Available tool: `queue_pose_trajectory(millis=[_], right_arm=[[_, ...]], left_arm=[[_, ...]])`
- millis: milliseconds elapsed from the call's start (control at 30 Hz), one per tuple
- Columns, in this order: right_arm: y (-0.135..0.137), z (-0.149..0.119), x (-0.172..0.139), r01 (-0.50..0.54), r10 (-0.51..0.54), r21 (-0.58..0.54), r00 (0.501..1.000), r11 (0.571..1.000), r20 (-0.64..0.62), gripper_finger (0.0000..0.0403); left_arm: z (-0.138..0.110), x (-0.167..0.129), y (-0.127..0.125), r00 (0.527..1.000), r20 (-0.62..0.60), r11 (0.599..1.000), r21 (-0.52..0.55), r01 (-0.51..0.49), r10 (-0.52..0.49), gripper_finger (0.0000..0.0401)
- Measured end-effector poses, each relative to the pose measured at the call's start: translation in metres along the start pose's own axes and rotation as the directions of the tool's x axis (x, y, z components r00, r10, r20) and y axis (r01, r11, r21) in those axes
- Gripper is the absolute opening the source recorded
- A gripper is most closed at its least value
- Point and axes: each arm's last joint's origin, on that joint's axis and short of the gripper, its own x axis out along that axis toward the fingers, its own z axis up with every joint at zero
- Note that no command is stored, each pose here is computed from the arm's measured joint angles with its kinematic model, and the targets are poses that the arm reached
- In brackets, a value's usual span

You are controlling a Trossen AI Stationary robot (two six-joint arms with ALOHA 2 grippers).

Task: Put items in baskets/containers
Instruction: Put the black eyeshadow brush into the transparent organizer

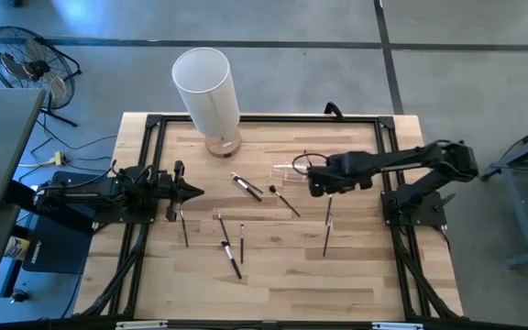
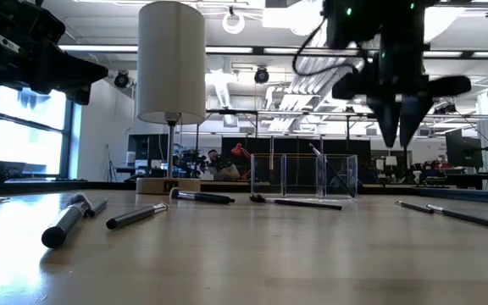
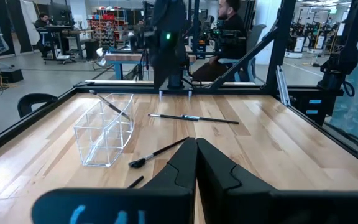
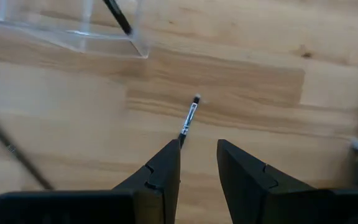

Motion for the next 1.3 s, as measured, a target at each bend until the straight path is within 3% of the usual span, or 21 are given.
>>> queue_pose_trajectory(millis=[333, 567, 1133, 1300], right_arm=[[-0.019, -0.013, 0.055, -0.120, 0.121, 0.176, 0.993, 0.977, 0.008, 0.0100], [-0.024, -0.013, 0.076, -0.197, 0.185, 0.220, 0.980, 0.955, 0.075, 0.0100], [-0.025, -0.002, 0.092, -0.111, 0.106, 0.163, 0.994, 0.980, 0.035, 0.0058], [-0.025, -0.002, 0.093, -0.103, 0.098, 0.120, 0.994, 0.987, 0.048, 0.0012]], left_arm=[[0.000, 0.000, 0.000, 1.000, 0.000, 1.000, 0.000, 0.000, 0.000, 0.0000], [0.000, 0.000, 0.000, 1.000, 0.000, 1.000, 0.000, 0.000, 0.000, 0.0000], [0.000, 0.000, 0.000, 1.000, 0.000, 1.000, 0.000, 0.000, 0.000, 0.0000], [0.000, 0.000, 0.000, 1.000, 0.000, 1.000, 0.000, 0.000, 0.000, 0.0000]])
